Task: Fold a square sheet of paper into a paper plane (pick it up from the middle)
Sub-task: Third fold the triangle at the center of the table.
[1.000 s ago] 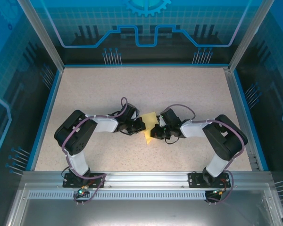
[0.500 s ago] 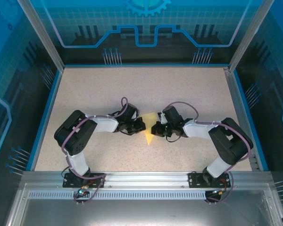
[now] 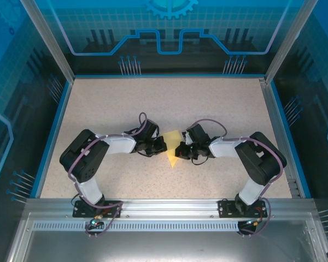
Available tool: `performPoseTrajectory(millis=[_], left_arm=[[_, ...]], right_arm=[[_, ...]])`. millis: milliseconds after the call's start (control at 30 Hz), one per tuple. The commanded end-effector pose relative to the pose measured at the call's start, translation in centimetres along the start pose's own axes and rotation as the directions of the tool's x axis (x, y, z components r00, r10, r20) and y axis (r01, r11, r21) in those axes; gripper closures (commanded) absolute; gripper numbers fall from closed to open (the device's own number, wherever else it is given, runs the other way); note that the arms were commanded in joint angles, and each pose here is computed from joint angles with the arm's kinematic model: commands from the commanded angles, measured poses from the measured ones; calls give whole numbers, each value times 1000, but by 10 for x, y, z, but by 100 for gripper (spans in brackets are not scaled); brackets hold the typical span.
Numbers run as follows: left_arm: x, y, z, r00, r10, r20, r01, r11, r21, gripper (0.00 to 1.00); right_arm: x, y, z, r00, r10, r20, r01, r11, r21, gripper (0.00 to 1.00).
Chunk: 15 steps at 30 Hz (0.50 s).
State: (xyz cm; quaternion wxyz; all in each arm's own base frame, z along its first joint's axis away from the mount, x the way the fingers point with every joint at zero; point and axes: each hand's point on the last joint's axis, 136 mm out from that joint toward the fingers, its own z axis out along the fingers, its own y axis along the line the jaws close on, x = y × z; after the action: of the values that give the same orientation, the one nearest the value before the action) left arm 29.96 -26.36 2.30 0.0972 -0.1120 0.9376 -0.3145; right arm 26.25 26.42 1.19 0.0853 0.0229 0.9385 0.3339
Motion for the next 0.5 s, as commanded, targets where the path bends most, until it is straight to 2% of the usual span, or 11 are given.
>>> performPoseTrajectory(millis=[0,167,467], left_arm=[[-7,-11,-30,996,29,89,-28,1000,-11,89],[12,-23,-36,996,47,80,-50,998,35,88],[58,-26,-12,998,17,-55,-10,992,122,100]], right_arm=[[10,-23,2,999,41,-24,-39,997,69,100],[11,-24,1,999,46,-24,-44,997,70,100],[11,-21,3,998,53,-29,-51,997,59,100]])
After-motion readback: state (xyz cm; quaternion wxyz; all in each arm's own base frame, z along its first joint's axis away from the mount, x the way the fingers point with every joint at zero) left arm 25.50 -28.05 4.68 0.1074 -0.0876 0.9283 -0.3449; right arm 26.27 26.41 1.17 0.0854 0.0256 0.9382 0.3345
